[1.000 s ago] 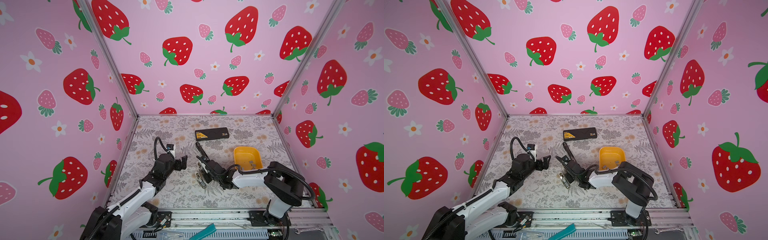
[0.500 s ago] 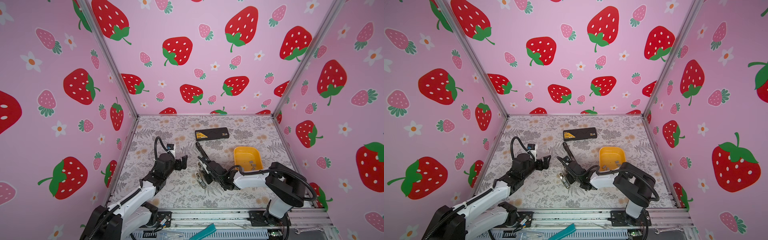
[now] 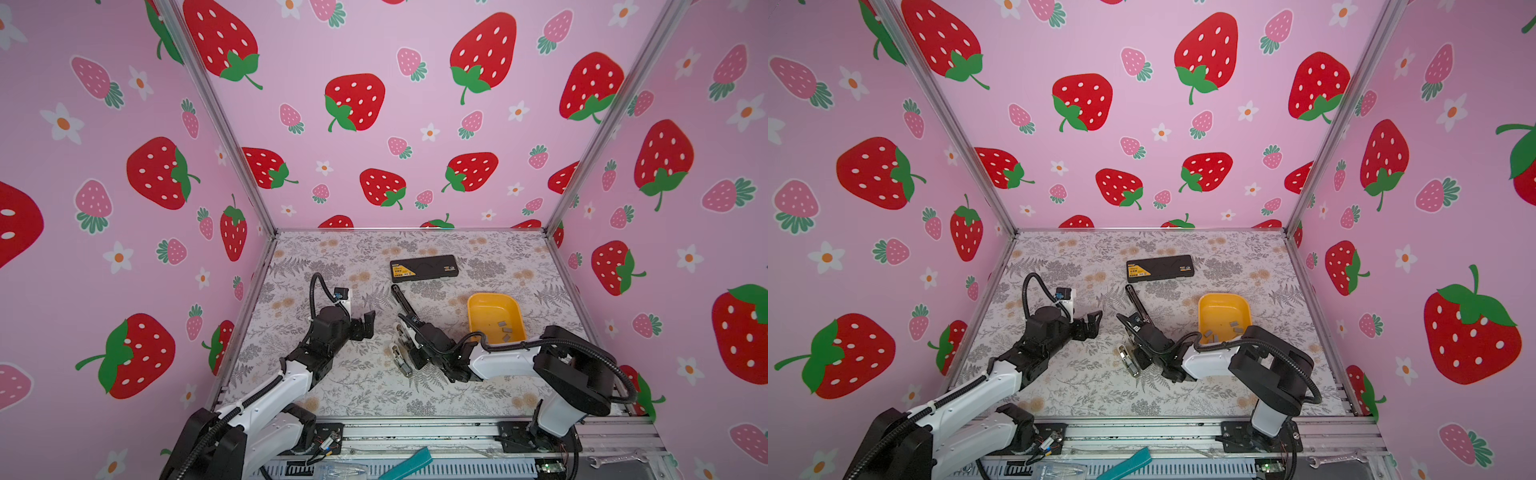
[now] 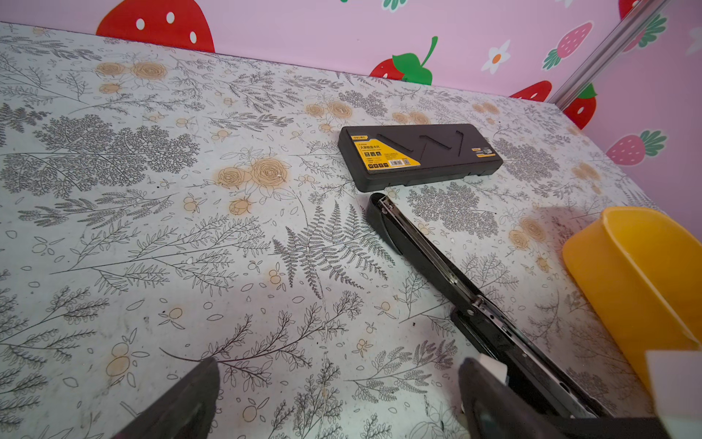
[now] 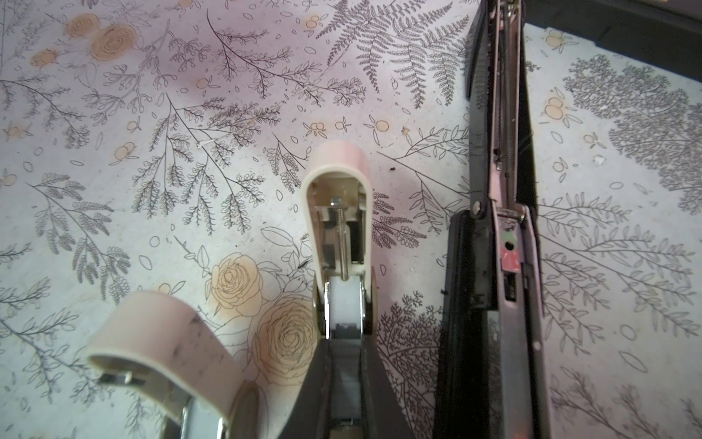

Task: Load the staples into the stapler

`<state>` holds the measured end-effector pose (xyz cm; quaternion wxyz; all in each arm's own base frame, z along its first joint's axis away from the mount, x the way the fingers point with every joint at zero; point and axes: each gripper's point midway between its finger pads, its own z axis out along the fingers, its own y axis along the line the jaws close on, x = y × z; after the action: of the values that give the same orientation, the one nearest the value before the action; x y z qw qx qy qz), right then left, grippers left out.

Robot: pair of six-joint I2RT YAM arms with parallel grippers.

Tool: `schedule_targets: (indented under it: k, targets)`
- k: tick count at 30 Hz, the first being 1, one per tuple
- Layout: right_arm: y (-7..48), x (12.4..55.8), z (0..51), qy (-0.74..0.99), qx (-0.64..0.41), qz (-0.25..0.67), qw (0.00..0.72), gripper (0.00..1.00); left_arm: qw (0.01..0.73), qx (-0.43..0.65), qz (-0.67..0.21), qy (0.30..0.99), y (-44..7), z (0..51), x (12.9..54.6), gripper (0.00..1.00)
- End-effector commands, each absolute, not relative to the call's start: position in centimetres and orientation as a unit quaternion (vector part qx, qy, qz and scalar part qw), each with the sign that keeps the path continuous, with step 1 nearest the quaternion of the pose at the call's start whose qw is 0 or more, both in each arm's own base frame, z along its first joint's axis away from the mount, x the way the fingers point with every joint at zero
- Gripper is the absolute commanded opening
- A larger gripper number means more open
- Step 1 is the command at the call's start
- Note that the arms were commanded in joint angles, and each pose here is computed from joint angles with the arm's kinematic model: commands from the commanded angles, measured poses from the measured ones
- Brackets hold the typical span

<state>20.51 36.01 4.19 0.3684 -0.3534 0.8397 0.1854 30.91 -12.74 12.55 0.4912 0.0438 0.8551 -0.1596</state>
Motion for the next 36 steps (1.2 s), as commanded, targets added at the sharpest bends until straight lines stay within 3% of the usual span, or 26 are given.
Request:
schedule_targets:
  k: [1,12,20,28,36]
  targets:
    - [35.1,19.6,3.3,0.846,-0.361,0.177,0.35,0.19,0.516,0.039,-0.17,0.839,-13.1,14.9,31.9,0.99]
    - [35.5,20.0,5.3,0.841,-0.358,0.181,0.364,0.27,0.515,0.04,-0.174,0.838,-13.2,15.0,31.9,0.99]
    - [33.7,21.0,12.3,0.829,-0.314,0.184,0.425,0.26,0.515,0.04,-0.176,0.838,-13.2,15.0,31.8,0.99]
    - [23.8,26.2,18.2,0.866,-0.156,0.062,0.471,0.22,0.514,0.039,-0.17,0.84,-12.9,14.9,31.5,0.99]
    - [11.7,29.3,14.3,0.922,0.021,0.025,0.385,0.21,0.514,0.04,-0.171,0.84,-12.9,15.0,31.3,0.99]
